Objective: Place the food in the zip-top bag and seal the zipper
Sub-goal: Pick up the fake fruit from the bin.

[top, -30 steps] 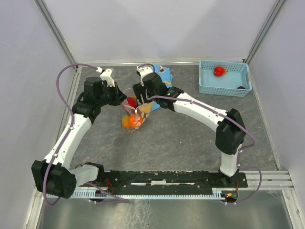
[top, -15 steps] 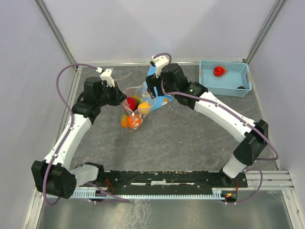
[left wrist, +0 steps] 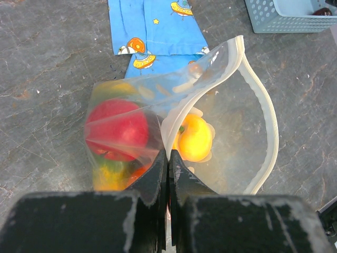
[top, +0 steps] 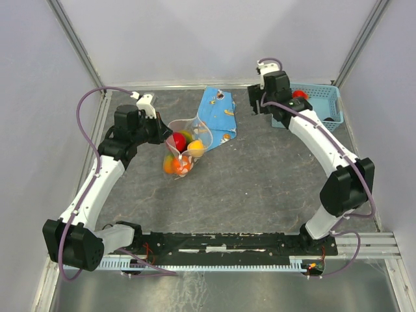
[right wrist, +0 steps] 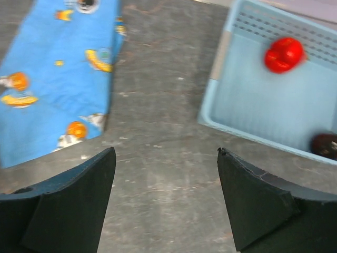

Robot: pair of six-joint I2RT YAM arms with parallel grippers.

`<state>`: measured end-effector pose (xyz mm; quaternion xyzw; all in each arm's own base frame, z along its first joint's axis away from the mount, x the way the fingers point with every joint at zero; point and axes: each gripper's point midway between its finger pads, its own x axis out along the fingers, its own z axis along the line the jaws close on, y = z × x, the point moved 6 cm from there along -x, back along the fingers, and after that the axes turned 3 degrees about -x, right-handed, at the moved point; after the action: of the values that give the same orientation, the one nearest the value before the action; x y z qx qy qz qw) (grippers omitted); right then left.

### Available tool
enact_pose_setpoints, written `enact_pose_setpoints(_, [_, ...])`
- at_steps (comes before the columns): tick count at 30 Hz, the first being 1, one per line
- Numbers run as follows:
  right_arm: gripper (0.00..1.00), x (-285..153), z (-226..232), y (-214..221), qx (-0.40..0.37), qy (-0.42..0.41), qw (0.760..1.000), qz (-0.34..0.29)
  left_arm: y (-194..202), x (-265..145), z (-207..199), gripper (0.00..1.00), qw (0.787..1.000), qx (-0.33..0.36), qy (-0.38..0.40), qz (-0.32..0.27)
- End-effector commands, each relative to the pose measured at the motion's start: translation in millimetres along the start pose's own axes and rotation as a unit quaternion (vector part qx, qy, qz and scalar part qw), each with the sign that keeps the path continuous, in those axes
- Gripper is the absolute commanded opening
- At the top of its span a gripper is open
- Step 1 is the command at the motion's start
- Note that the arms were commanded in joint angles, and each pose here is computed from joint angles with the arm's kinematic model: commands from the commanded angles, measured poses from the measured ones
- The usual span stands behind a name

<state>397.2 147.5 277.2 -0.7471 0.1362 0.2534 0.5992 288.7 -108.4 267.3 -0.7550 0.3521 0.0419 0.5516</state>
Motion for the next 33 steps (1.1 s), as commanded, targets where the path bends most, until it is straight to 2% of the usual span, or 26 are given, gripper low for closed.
enact_pose_setpoints(1, [0.86, 20.0, -41.5, 0.0, 0.006, 0.062, 0.998, 0.004, -13.4, -6.1, -8.3, 0.03, 0.999, -0.013, 0.017, -0.033])
enact_pose_setpoints(12, [0.88, 91.5, -125.9, 32.8, 0.095, 0.105, 0.989, 0.034, -12.3, -5.1, -7.8, 0.03, 0.999, -0.013, 0.017, -0.031])
enact_pose_setpoints(20, [0.93, 138.4, -174.9, 47.9, 0.146, 0.151, 0.977, 0.025, -9.4, -0.6, -3.9, 0.03, 1.000, -0.016, 0.010, -0.020])
enact_pose_setpoints(25, [0.95, 167.7, -198.6, 57.5, 0.181, 0.163, 0.970, 0.018, -8.0, 1.9, -1.8, 0.03, 1.000, -0.017, 0.004, -0.016])
enact_pose_setpoints(33, [0.98, 208.4, -211.1, 62.0, 0.206, 0.160, 0.965, -0.006, -4.9, 6.4, 0.5, 0.03, 1.000, -0.019, 0.002, -0.005])
